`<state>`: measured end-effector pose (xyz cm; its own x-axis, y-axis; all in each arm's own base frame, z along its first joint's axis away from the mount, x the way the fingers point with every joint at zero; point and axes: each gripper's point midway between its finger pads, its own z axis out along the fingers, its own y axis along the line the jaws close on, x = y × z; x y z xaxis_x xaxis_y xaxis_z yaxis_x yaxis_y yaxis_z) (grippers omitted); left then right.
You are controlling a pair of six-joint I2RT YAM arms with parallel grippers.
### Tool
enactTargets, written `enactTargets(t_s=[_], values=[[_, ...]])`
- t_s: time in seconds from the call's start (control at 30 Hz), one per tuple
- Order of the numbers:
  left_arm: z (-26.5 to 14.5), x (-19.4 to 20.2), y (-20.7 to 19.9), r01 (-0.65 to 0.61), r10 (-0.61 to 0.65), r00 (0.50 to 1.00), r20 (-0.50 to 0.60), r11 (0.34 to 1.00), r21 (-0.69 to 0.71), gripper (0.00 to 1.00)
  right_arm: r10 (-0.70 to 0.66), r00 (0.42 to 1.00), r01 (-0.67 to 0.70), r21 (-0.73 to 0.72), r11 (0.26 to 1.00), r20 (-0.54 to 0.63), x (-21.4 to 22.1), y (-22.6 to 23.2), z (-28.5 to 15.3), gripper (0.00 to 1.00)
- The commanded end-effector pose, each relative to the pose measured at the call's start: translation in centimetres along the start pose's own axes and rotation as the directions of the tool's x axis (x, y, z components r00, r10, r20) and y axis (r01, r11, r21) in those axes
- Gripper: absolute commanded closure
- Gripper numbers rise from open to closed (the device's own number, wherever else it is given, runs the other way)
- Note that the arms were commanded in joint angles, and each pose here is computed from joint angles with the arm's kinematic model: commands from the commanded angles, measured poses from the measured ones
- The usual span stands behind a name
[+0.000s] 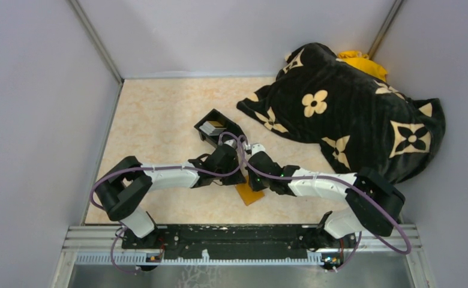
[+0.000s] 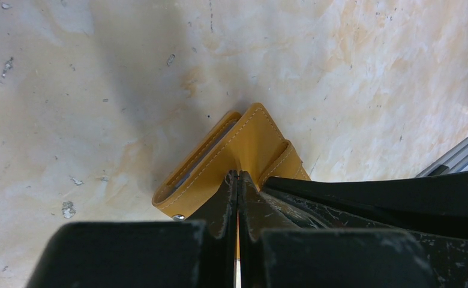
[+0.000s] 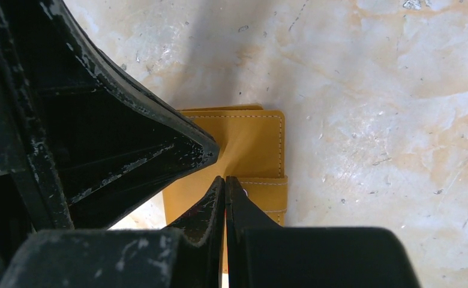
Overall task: Put the credit cards into the card holder
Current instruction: Close the card holder at the center of the board.
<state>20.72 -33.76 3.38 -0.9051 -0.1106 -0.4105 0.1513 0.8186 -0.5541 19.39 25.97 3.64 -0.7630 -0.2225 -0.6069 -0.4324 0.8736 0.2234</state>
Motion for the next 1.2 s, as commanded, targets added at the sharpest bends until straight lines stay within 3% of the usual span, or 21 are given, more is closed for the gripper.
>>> enactTargets(t_s=[0.0,0.43,0.93,1.17], values=[[0.4,0.7,0.2,-0.009,0.008,1.000,-0.026,1.000,-0.022,1.00,0.013,0.998,-0.010,0.050,0.999,-0.065,3.0,-1.5,-0.3,1.00],[0.6,0.8,-0.2,-0.020,0.019,0.999,-0.028,0.999,-0.029,1.00,0.109,0.994,-0.109,0.125,0.986,0.007,3.7,-3.4,-1.2,1.00],[0.0,0.3,-2.6,-0.073,0.073,0.997,-0.026,0.997,0.000,1.00,0.292,0.953,-0.297,0.068,0.952,0.076,4.4,-3.2,-1.0,1.00],[-0.5,2.5,-4.3,-0.125,0.127,0.989,-0.071,0.991,0.037,1.00,0.353,0.928,-0.360,0.046,0.932,0.123,4.9,-3.8,-1.1,1.00]])
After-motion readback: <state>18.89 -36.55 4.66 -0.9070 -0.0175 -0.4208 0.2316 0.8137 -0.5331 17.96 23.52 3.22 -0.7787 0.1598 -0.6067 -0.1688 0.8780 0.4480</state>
